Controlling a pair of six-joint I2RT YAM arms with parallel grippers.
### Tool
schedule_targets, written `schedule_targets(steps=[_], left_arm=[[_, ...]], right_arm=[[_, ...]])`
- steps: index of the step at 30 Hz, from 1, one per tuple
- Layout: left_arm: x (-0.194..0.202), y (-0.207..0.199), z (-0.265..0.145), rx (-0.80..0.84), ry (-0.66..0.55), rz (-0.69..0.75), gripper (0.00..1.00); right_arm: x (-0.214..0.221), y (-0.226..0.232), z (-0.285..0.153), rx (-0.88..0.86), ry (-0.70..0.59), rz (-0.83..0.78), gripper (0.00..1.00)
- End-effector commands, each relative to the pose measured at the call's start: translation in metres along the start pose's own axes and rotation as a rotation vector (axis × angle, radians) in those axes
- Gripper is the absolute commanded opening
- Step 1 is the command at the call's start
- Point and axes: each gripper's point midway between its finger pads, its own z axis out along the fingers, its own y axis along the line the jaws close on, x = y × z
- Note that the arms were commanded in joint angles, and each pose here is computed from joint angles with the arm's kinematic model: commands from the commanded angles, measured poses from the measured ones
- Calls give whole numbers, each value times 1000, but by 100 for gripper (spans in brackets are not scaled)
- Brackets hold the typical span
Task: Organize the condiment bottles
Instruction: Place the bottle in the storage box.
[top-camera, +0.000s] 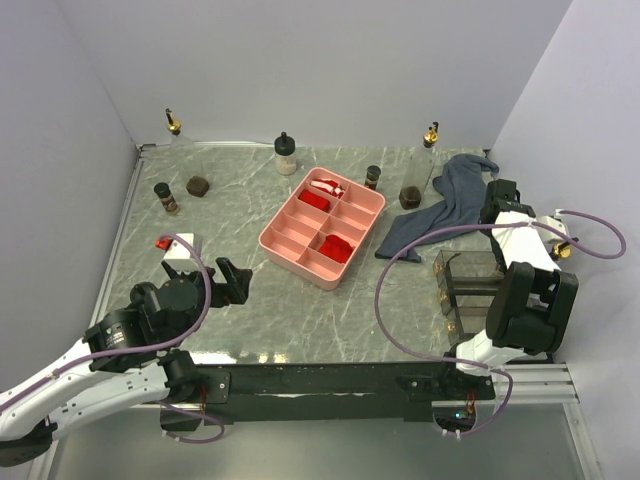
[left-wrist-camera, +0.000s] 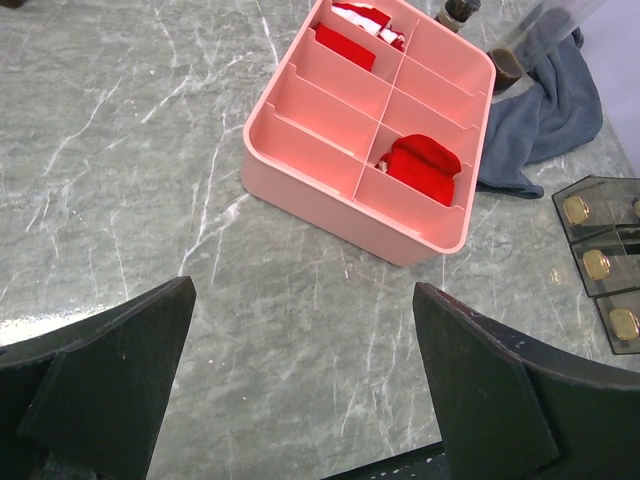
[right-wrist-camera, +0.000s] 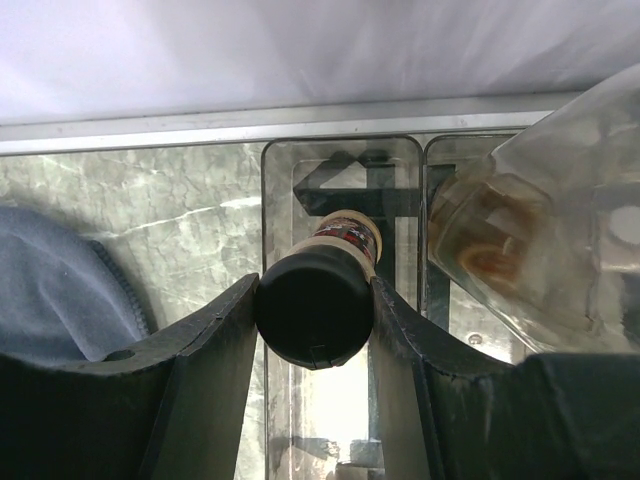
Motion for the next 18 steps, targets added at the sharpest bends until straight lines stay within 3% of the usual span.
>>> schedule_targets(steps=[1, 9, 13, 18], left_arm=[[-4, 0, -2, -1, -15, -24, 97], [-4, -2, -1, 2, -13, -22, 97], [-4, -2, -1, 2, -13, -20, 97], [-5, -1, -1, 3, -17, -23, 97]], right_arm=[[-13, 12, 0, -18, -34, 40, 36], [-8, 15, 4, -19, -23, 21, 51], [-12, 16, 3, -22, -24, 23, 66], [-14, 17, 0, -22, -21, 19, 75]])
